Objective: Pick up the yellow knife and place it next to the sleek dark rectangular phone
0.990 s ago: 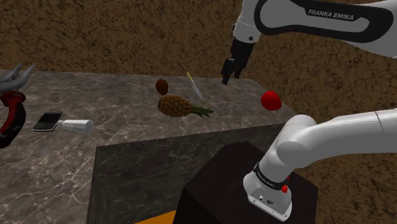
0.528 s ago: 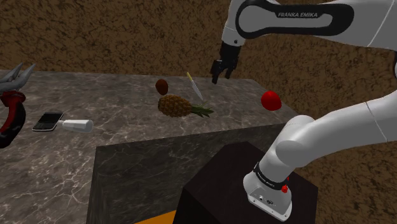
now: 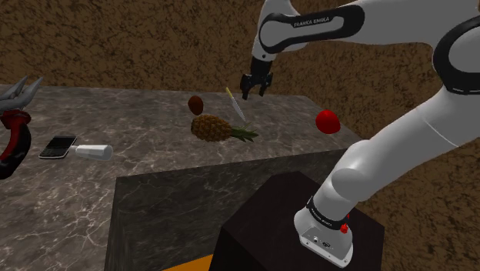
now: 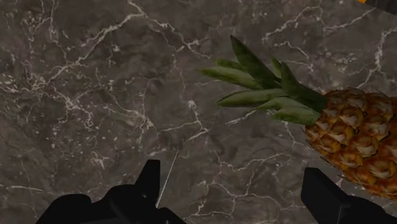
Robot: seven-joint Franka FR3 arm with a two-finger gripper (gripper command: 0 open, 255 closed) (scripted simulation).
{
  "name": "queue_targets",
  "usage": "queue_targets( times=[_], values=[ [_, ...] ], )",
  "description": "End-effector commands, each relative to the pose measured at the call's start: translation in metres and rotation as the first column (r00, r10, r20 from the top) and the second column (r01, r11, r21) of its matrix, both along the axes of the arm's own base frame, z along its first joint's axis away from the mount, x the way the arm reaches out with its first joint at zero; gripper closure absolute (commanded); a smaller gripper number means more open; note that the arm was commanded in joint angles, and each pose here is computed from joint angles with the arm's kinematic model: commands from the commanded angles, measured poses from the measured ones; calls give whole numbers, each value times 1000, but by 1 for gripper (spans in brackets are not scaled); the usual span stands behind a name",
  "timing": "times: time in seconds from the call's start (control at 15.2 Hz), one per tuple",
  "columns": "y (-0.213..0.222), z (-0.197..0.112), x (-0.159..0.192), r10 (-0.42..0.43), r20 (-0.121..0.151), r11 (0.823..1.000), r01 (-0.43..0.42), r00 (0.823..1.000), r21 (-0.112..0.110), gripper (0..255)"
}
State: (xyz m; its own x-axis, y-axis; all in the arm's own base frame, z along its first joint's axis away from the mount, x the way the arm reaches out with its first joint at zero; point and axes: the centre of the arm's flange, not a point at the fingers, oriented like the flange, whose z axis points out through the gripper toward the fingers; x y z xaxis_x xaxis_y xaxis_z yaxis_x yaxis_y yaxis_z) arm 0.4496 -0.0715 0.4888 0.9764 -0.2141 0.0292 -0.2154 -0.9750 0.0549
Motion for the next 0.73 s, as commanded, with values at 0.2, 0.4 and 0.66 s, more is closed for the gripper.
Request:
queue_targets(
  times=[0.2, 0.4, 0.66],
  values=[
    [-34, -29, 52, -75, 3, 997, 75, 997, 13, 0],
    [-56, -47, 81, -119, 4, 993, 119, 993, 20, 0],
    [-87, -71, 118, -177, 4, 984, 177, 984, 31, 0]
  ],
)
